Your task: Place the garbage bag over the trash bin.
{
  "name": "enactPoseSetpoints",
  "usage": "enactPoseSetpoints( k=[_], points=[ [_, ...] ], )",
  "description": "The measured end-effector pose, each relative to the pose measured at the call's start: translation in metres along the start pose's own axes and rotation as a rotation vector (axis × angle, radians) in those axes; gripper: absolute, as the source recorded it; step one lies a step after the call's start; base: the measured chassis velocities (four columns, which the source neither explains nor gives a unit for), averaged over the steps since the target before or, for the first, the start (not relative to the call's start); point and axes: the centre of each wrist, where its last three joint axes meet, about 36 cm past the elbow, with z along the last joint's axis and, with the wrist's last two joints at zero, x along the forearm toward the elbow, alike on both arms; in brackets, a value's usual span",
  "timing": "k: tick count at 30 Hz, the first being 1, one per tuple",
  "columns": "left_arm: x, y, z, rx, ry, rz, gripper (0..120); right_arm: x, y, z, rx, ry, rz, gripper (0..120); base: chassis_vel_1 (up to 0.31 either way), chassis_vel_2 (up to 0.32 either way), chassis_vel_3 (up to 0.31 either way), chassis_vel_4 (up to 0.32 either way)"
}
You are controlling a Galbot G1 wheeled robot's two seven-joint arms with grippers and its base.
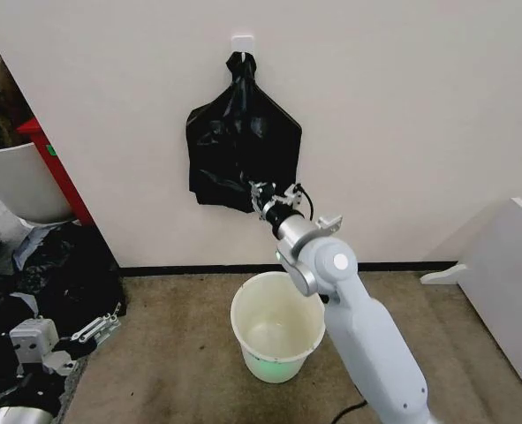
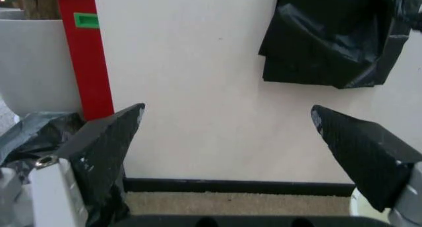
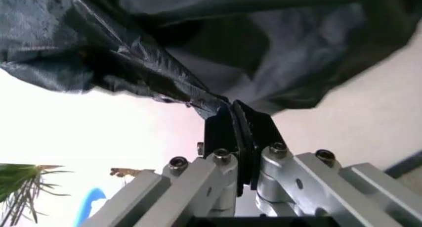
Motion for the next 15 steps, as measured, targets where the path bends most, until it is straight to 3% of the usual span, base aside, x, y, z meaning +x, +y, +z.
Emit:
enactPoseSetpoints(
  k=[15],
  points=[
    [0.000, 0.000, 0.000, 0.001, 0.000, 0.001, 100, 0.036, -0.039, 0.017, -0.004, 0.012, 0.096, 0, 0.000, 0.000, 0.000, 0.000]
  ],
)
